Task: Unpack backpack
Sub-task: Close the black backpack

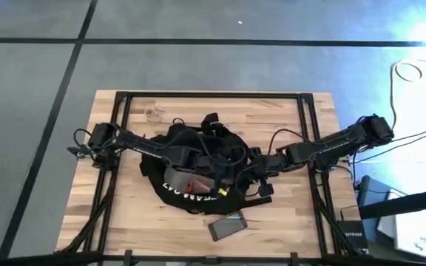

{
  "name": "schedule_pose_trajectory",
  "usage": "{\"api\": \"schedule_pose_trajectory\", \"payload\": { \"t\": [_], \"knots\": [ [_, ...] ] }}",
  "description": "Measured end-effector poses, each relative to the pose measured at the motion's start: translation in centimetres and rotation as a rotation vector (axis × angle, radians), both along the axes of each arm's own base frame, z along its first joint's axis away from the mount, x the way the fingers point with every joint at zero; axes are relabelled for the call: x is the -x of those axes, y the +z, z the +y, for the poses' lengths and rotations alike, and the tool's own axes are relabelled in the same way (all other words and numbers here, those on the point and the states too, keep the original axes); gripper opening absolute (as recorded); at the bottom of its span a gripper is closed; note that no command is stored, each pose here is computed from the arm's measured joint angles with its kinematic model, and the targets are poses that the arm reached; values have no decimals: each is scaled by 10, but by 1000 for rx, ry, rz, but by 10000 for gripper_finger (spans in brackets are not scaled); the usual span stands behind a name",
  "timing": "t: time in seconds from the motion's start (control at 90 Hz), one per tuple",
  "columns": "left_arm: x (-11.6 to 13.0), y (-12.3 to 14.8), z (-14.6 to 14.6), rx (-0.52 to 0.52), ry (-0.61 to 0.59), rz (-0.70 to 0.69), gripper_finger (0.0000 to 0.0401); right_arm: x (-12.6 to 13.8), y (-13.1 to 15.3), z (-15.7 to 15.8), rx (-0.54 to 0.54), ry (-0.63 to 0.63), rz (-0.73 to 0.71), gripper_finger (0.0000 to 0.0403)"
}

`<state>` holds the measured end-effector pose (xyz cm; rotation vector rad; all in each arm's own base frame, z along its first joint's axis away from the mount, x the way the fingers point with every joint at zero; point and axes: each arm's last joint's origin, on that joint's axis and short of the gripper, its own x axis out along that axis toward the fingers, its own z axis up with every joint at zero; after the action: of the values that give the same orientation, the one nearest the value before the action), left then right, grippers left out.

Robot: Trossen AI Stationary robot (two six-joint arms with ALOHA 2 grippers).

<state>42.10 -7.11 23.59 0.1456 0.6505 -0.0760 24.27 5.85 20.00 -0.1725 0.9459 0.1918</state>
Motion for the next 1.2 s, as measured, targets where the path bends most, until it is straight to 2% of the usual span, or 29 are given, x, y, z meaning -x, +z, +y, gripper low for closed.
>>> {"api": "schedule_pose_trajectory", "payload": {
  "t": [0.089, 0.233, 0.356, 0.478, 0.622, 0.778, 0.944, 1.056, 1.2],
  "knots": [
    [0, 0, -1, 35, -20, 5, 298, 0, 0, 0, 0, 0, 0, 17],
    [1, -1, -1, 49, -27, 19, 301, 0, 0, 0, 1, 0, 0, 17],
    [10, 12, 4, 85, -34, 42, 302, 1, -1, -1, 8, -2, 18, 17],
    [11, 24, 12, 105, -19, -5, 302, 2, -1, -1, 11, -6, 24, 17],
    [3, 14, 6, 106, -12, -29, 302, 2, -1, -2, 26, -17, 22, 17],
    [-3, 3, -2, 74, 35, -40, 302, 2, -1, -2, 27, -17, 23, 17],
    [-6, 6, -2, 42, 108, -108, 302, 2, -1, -2, 32, -21, 21, 17],
    [-6, 7, -1, -22, 151, -123, 300, 2, -1, -2, 41, -28, 16, 17],
    [-6, 7, 0, -72, 154, -118, 274, 1, -1, -2, 41, -29, 14, 19]
  ]
}}
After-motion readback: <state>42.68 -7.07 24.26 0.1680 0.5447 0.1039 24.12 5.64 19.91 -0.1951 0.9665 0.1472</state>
